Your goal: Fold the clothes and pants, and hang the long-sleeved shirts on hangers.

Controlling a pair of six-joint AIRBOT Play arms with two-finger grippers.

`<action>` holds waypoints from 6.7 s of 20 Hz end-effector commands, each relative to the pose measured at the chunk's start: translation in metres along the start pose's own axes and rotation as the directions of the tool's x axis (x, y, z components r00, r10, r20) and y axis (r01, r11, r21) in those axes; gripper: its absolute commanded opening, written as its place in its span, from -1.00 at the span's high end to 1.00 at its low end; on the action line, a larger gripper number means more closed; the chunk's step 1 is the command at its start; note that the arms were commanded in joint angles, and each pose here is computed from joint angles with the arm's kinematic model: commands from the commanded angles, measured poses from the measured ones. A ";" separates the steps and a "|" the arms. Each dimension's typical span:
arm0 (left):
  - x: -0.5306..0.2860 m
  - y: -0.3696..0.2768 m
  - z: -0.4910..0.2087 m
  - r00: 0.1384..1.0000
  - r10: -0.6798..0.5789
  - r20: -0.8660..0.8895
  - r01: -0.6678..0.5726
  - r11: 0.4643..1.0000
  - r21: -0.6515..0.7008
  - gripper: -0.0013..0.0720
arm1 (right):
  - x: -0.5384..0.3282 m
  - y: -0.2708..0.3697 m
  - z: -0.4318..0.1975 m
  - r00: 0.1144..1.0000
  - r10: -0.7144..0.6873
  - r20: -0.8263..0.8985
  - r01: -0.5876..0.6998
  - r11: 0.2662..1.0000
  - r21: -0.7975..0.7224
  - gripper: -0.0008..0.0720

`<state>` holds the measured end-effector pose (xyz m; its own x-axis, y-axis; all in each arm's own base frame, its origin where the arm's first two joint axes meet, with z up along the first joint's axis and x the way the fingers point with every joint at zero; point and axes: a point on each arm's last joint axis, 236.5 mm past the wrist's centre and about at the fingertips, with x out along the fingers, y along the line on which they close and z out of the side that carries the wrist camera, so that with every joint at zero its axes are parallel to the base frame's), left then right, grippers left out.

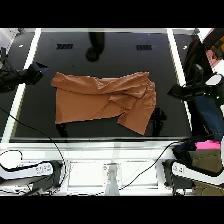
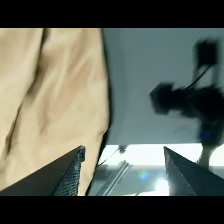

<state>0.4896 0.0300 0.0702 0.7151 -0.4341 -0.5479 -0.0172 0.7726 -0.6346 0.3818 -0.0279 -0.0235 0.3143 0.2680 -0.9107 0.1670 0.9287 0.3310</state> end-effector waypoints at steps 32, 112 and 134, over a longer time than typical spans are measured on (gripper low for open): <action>-0.057 0.044 -0.099 0.965 -0.040 -0.259 -0.010 0.982 -0.187 -0.10 | 0.117 0.040 -0.046 0.969 0.238 -0.062 -0.217 0.946 0.241 0.94; -0.394 -0.312 0.052 0.503 -0.368 0.782 -0.467 0.646 0.604 0.91 | -0.495 0.270 -0.075 0.179 0.648 0.740 0.060 0.744 -0.666 0.94; 0.003 -0.099 0.070 0.961 -0.091 0.262 -0.078 0.819 0.568 0.91 | -0.117 0.236 0.155 0.706 0.458 0.541 -0.240 0.873 -0.425 0.94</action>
<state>0.5299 -0.0236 0.1756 0.8466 -0.4165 -0.3313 0.3727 0.9084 -0.1897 0.5090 0.1216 0.2058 0.7521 0.5445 -0.3714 -0.3425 0.8043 0.4856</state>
